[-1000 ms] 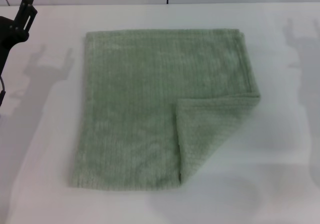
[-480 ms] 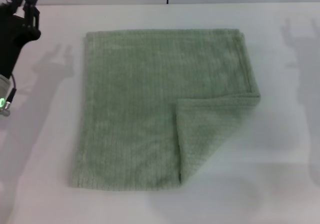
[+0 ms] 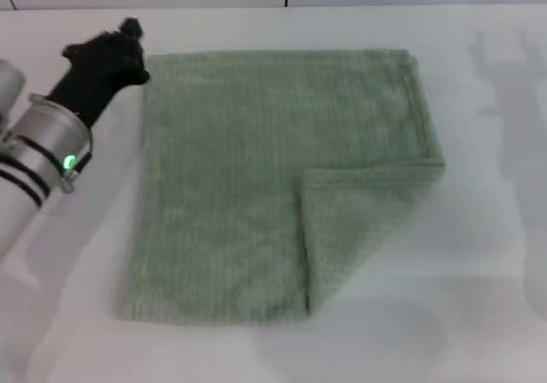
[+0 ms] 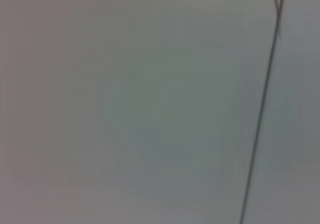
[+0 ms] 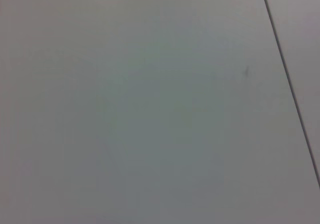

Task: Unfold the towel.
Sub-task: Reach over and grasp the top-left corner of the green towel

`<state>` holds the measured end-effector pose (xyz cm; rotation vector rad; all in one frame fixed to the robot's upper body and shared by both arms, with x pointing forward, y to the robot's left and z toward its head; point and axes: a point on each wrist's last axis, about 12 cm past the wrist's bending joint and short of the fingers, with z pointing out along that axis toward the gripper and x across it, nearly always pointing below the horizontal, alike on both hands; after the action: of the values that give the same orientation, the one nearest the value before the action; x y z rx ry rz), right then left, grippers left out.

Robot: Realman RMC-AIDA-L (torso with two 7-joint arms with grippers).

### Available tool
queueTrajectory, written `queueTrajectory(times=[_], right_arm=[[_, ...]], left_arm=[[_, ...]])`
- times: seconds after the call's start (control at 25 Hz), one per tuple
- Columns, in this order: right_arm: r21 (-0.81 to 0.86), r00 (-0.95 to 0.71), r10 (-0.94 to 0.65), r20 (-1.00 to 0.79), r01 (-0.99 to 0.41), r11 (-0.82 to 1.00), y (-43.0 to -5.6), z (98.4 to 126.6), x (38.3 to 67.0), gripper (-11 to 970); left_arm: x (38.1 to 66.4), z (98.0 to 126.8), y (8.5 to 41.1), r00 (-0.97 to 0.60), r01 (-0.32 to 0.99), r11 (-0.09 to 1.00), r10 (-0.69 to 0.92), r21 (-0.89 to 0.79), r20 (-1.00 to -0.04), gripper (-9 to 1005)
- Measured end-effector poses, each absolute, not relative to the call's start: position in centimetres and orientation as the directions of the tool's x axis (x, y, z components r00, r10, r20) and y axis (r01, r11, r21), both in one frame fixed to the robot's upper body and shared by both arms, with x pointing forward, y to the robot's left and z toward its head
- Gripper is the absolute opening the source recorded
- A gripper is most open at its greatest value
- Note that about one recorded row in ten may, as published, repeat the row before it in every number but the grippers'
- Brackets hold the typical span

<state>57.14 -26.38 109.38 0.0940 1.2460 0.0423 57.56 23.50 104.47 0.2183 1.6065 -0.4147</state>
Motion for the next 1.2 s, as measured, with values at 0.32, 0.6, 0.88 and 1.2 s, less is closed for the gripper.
queueTrajectory(times=[0.32,0.6,0.88,1.2], right_arm=[[0.092,0.298,0.085,-0.951,0.01,0.996,-26.2,109.2,57.4,690],[0.093,0.292,0.089,-0.952,0.003,0.996,-25.9,109.3,57.6,689],[0.095,0.289,0.093,-0.953,-0.009,0.995,-25.6,109.5,57.9,691],[0.089,0.285,0.092,-0.954,-0.022,0.996,-25.2,109.5,58.0,692]], left_arm=[[58.9,103.6,21.7,-0.218,0.401,0.91,-0.017,-0.105,-0.976,-2],[59.7,103.2,21.2,-0.302,0.377,0.921,0.026,-0.094,-0.953,-2],[60.5,102.9,20.8,-0.362,0.367,0.928,0.077,-0.066,-0.929,-2],[60.8,102.8,19.7,-0.384,0.408,0.913,0.151,-0.021,-0.911,-2]])
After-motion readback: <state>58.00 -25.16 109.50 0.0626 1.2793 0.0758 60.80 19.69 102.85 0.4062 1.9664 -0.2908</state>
